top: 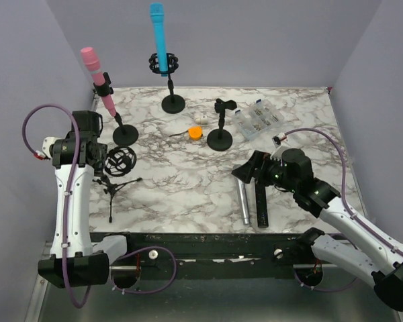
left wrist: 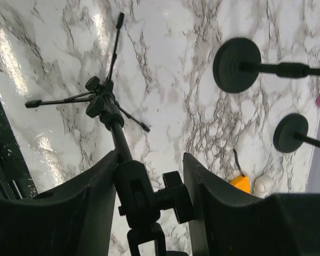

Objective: Remove the microphone from the stand

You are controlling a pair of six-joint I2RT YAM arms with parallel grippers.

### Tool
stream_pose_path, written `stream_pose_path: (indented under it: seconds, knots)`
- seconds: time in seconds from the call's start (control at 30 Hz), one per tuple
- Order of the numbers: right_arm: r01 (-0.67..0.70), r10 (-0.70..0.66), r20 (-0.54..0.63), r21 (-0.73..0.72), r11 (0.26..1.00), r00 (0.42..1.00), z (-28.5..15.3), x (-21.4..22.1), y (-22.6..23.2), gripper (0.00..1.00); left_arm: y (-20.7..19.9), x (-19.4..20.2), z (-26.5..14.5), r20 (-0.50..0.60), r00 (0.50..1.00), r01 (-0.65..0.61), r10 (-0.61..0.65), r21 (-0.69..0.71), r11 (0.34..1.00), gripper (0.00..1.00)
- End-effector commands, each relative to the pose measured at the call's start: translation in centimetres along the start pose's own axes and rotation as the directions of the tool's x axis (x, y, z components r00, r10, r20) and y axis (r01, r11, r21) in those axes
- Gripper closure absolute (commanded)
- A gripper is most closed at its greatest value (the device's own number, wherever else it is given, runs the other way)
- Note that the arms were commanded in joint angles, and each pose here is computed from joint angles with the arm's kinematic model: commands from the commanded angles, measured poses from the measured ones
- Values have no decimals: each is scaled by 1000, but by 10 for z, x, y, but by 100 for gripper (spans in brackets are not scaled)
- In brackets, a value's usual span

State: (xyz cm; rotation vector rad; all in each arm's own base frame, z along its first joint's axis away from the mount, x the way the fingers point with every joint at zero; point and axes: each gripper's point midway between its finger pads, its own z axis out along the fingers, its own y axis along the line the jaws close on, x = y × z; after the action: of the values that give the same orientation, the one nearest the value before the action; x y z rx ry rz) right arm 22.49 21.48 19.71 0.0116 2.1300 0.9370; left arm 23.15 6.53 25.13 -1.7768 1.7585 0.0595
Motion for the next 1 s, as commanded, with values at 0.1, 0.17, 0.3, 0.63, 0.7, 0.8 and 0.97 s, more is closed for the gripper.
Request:
stream_pose_path:
  seconds: [0.1, 0.17, 0.3, 0.63, 0.7, 0.8, 0.97]
  knots:
    - [-16, 14, -24, -85, 996, 1000, 4, 9, 18, 1, -20, 88, -27, -273, 957, 96, -98, -22, 995, 100]
    - [-20, 17, -32, -93, 995, 999, 5, 13, 21, 1, -26, 93, -35, -284, 953, 107, -107, -17, 994, 100]
    - [-31, 25, -46, -119, 992, 999, 11, 22, 29, 1, -43, 124, -55, -364, 928, 88, -74, 22, 996, 100]
    - [-7, -8, -107, -139, 990, 994, 26, 49, 52, 1, -66, 174, -99, -482, 876, 23, 34, 111, 994, 100]
    - [-1, -16, -120, -143, 990, 993, 29, 55, 56, 1, -71, 179, -105, -499, 865, 18, 50, 131, 991, 100]
    - [3, -23, -135, -148, 989, 991, 32, 61, 61, 1, -74, 176, -110, -501, 863, 23, 59, 154, 988, 100]
    - [3, -21, -130, -134, 991, 991, 35, 64, 60, 1, -85, 174, -126, -546, 836, 88, 49, 223, 971, 100]
